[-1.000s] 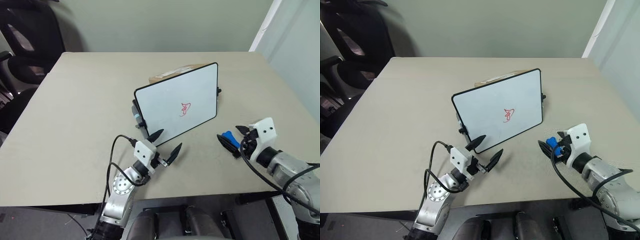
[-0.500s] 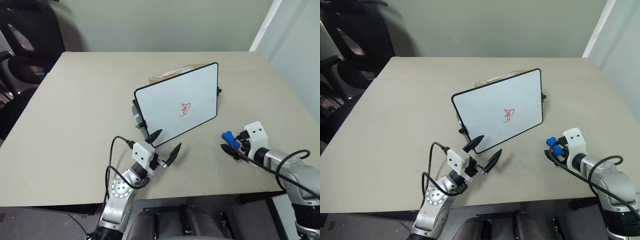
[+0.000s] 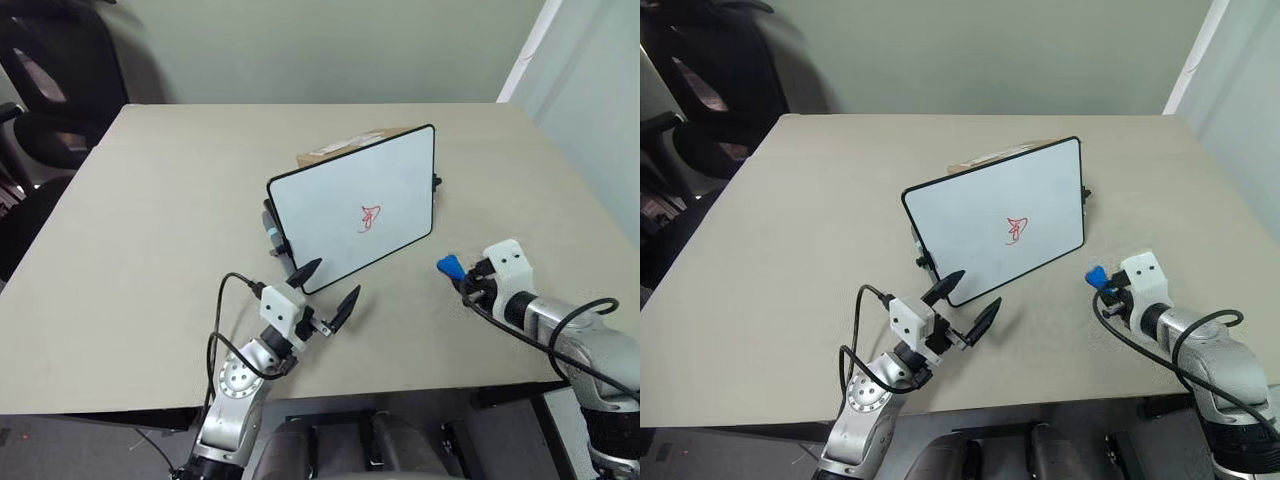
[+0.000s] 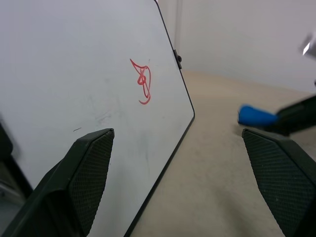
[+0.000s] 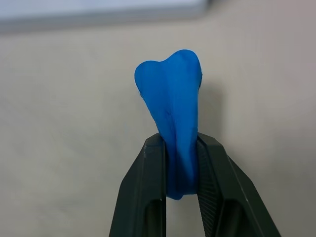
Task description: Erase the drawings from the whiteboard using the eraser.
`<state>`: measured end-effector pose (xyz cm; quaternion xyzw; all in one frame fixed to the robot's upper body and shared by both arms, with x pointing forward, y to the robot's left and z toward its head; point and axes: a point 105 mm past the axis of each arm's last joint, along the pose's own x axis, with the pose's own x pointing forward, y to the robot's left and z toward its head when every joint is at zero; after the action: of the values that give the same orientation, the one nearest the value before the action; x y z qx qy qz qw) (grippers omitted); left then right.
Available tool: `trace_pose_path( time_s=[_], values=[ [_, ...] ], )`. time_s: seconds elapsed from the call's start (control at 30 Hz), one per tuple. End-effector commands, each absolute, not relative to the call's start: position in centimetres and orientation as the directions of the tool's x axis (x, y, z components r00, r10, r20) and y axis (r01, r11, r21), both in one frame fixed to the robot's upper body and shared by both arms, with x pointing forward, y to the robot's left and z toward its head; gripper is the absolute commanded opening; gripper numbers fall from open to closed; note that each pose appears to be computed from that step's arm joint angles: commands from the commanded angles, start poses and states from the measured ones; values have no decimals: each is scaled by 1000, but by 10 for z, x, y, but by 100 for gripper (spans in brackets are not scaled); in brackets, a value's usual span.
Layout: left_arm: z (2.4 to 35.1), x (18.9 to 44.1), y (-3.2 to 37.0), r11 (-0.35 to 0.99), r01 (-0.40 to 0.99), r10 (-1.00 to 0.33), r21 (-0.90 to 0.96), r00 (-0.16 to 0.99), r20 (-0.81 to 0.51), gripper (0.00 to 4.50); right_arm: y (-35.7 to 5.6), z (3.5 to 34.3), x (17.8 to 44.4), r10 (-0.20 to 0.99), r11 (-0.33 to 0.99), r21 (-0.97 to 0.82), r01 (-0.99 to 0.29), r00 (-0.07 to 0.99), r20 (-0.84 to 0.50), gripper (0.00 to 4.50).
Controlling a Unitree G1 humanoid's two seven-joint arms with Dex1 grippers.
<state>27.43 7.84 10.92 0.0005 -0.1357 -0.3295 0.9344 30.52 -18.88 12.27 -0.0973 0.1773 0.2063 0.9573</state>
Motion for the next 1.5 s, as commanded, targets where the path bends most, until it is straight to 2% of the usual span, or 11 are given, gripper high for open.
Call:
trace_pose_path(
  time_s=[0.03,0.13,0.3,0.6,0.8,1.03,1.17,1.27,1.5],
  values=[
    [123,272,78,783,613,-614,109,731,297,450,-170,167,310,431,874,-148,-463,878,-207,63],
    [123,272,79,784,610,-612,110,733,296,450,-155,182,323,444,875,-147,-462,885,-142,63],
    [124,272,80,787,608,-609,109,735,298,450,-133,187,344,435,885,-132,-447,893,-114,63],
    [126,270,82,792,600,-601,110,739,305,450,-96,190,354,515,851,-81,-518,855,-64,63],
    [128,270,85,801,589,-590,107,746,309,450,-74,170,348,578,811,-33,-584,809,-108,63],
    [128,269,87,802,586,-589,113,747,307,450,-66,120,346,564,803,-26,-595,774,-286,63],
    [129,270,87,803,585,-588,113,747,309,450,-67,115,344,567,798,-29,-602,765,-305,63],
    [129,270,88,803,585,-588,111,747,310,450,-73,121,346,557,807,-37,-590,780,-286,63],
    [130,271,89,802,587,-588,108,746,311,450,-87,174,361,536,838,-48,-543,837,-115,63]
  ],
)
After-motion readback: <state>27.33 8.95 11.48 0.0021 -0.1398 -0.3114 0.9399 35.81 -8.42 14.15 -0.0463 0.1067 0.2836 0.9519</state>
